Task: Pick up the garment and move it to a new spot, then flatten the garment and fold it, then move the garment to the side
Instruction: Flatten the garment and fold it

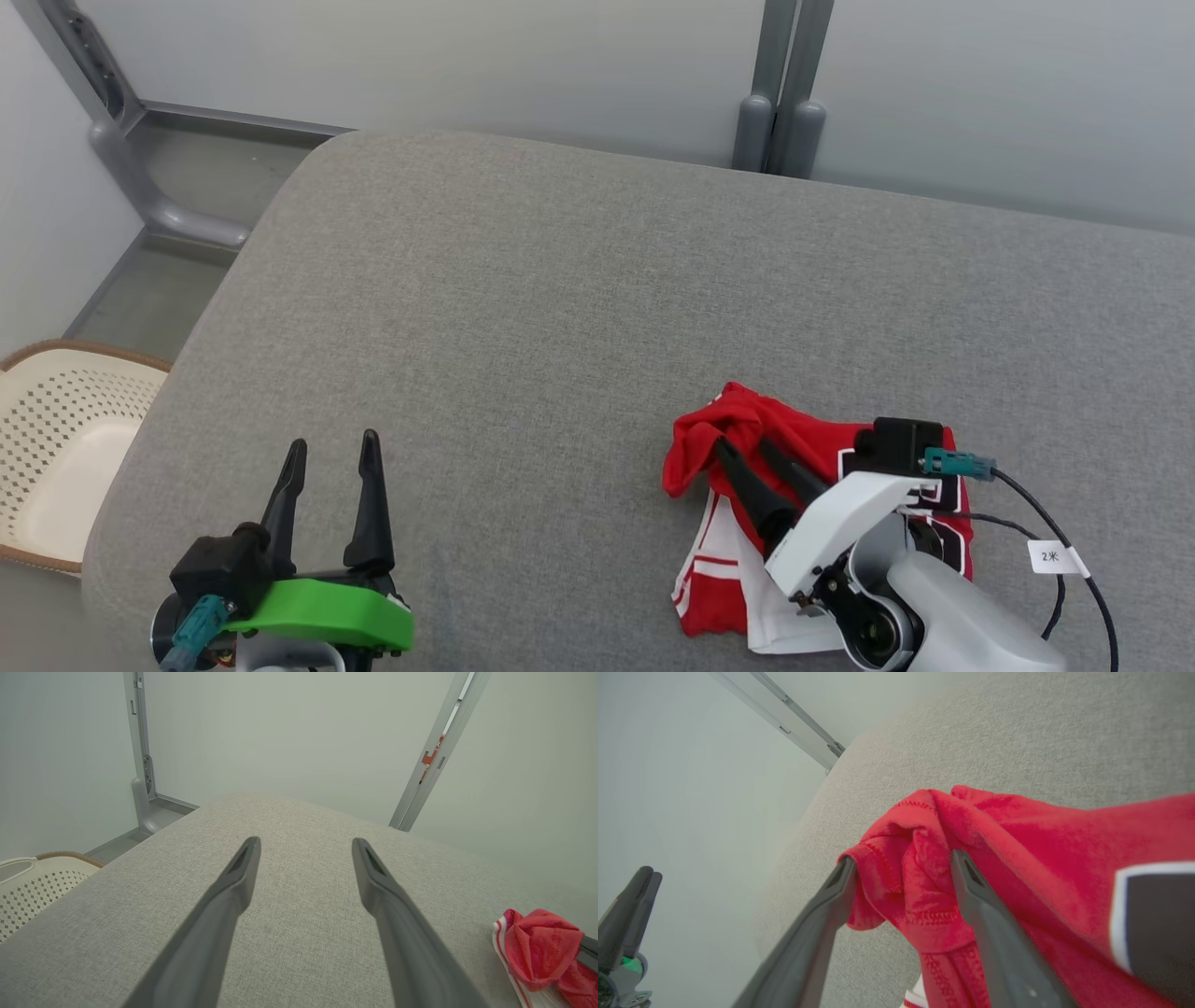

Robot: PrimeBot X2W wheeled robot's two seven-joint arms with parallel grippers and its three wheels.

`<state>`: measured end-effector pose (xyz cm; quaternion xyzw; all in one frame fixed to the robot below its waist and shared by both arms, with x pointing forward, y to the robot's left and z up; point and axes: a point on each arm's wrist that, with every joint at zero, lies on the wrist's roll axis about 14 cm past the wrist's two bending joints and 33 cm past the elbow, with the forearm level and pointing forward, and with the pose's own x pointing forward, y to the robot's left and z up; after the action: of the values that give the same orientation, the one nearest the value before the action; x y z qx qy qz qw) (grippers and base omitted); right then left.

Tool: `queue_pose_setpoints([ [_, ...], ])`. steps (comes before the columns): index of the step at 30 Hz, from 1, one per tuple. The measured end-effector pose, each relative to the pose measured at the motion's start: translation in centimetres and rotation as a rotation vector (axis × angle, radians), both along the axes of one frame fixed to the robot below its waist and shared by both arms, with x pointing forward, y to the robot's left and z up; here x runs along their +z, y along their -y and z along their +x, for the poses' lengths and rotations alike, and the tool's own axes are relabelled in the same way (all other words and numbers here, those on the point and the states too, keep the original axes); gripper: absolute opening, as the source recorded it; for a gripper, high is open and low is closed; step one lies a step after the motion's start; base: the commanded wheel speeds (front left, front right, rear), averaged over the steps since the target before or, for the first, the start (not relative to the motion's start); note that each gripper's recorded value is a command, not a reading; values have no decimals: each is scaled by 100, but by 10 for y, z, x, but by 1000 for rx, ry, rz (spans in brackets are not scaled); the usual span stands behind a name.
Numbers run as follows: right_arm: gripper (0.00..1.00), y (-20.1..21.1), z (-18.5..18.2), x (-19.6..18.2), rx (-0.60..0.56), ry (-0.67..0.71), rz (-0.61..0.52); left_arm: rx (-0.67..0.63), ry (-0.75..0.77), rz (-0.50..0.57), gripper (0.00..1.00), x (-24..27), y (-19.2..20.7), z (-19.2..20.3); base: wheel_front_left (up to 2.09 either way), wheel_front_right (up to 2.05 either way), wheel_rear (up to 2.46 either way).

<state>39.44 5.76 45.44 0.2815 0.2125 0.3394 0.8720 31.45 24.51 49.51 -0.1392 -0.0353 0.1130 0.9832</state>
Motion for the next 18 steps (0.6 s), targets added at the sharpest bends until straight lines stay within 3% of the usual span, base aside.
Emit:
queue_pose_setpoints([
  [8, 100, 29, 12, 48, -38, 185, 35, -38, 10, 0, 100, 2, 10, 8, 0, 0, 0],
  [13, 100, 88, 27, 78, -154, 329, -2, -81, 24, -1, 100, 6, 22, 17, 0, 0, 0],
  [18, 100, 168, 39, 104, -353, 468, -85, -127, 52, -1, 100, 14, 36, 26, 0, 0, 0],
])
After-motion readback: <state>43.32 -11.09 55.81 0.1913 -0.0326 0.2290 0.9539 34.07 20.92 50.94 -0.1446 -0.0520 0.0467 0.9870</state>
